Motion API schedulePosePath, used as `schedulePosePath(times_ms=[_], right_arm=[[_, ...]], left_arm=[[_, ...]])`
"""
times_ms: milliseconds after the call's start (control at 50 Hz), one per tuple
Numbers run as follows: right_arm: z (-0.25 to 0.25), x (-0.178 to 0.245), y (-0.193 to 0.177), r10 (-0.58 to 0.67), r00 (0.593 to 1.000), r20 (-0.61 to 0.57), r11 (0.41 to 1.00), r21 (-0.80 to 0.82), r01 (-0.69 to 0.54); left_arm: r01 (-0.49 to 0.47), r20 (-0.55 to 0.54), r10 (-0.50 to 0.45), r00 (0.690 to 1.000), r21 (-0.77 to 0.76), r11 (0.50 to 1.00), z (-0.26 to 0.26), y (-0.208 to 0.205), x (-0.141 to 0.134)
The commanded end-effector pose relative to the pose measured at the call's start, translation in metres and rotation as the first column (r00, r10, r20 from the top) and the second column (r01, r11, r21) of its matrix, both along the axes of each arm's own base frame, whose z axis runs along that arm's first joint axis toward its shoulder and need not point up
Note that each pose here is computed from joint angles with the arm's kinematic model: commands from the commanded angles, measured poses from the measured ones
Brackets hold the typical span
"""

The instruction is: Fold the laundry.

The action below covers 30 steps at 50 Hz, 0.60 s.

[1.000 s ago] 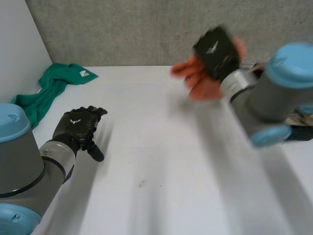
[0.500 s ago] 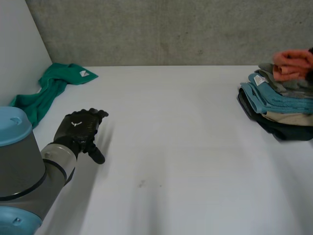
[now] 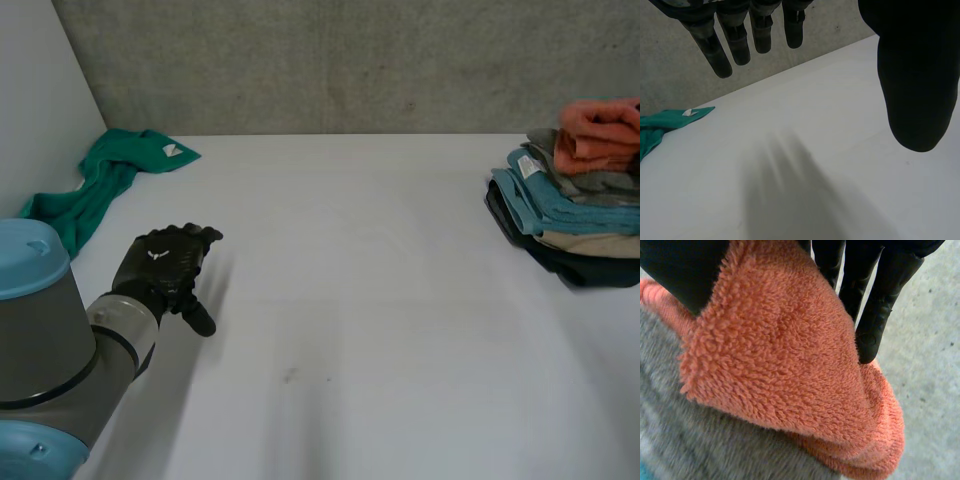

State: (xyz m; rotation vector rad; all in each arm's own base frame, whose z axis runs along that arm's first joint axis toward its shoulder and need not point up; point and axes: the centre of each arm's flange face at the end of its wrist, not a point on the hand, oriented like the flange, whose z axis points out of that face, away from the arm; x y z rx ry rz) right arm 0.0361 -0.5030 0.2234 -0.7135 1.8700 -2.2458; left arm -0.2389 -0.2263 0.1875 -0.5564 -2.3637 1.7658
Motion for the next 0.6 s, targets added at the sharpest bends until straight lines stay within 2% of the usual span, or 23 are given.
schedulePosePath(times_ms=[20,120,240,380,600], right_arm=[[0.026,0.004,0.001,0.040,0.997,0.059,0.998,-0.044,-0.037],[0.027,0.006,0.002,0.134,0.987,0.089,0.990,-0.047,-0.130],[-0.009,0.006,-0.005,0.184,0.979,0.085,0.983,-0.020,-0.183],[-0.035,-0.008,-0.011,0.154,0.986,0.063,0.988,-0.024,-0.153],[-0.008,-0.009,0.002,0.109,0.991,0.075,0.994,0.003,-0.110]], left_arm=[[-0.002,-0.001,0.002,1.000,0.001,1.000,0.000,0.000,0.000],[-0.002,-0.002,0.002,1.000,-0.002,1.000,0.000,0.000,0.000],[0.000,-0.004,0.000,1.000,-0.006,1.000,0.000,-0.001,0.000],[-0.001,-0.002,0.001,1.000,-0.005,1.000,-0.001,-0.001,0.000],[-0.001,0.000,0.001,1.000,0.001,1.000,-0.003,-0.002,0.000]])
